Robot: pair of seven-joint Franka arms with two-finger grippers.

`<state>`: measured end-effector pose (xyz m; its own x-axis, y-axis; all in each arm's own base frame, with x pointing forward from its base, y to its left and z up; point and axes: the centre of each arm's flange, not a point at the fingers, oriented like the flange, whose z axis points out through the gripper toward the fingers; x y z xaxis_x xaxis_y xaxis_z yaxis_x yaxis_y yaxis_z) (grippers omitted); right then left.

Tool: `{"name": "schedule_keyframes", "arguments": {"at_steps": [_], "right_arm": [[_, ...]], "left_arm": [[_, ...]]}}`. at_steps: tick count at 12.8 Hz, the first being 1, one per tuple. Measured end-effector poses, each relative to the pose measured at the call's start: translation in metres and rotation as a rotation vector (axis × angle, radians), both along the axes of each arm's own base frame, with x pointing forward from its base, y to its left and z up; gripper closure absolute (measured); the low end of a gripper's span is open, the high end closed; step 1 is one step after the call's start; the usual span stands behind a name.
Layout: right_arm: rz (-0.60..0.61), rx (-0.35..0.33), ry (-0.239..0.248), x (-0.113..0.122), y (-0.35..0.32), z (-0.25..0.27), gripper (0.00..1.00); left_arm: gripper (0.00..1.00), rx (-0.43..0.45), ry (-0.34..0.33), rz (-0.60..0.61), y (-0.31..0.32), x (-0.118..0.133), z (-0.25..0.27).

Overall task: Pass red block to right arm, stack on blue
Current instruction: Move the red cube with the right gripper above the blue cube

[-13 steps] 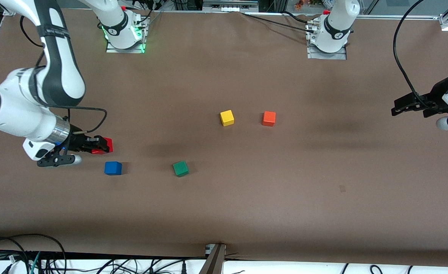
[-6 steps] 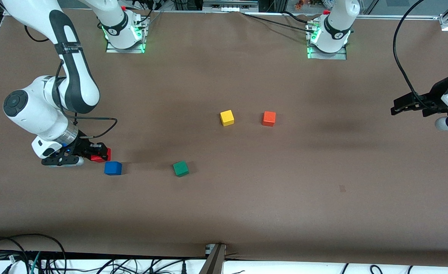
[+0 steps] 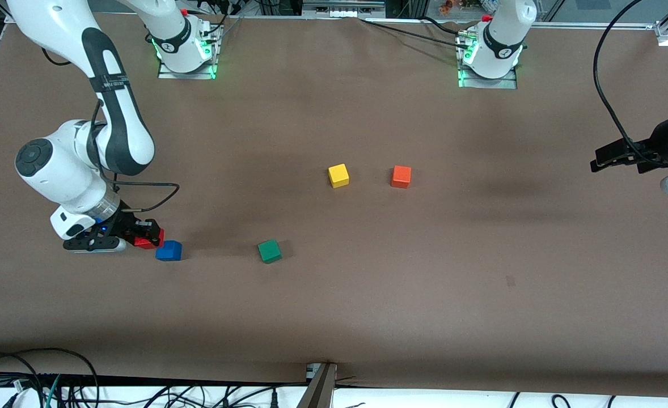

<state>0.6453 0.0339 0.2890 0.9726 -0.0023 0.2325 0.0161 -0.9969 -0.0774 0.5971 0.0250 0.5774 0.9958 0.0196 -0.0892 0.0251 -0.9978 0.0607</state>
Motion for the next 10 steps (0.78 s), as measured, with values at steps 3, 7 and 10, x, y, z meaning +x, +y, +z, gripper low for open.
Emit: {"name": "schedule_keyframes", "arguments": {"at_steps": [3, 7, 10], "right_arm": [[0.001, -0.010, 0.006, 0.003, 0.001, -0.013, 0.43], [0.008, -0.015, 0.002, 0.009, 0.005, -0.016, 0.43], [0.013, -0.019, -0.002, 0.015, 0.008, -0.019, 0.43]], "left_arm": [[0.00, -0.006, 0.002, -0.016, -0.010, 0.000, 0.000], [0.00, -0.007, 0.008, -0.023, -0.014, 0.000, -0.001], [0.00, -0.008, 0.010, -0.023, -0.014, -0.001, -0.001]]}}
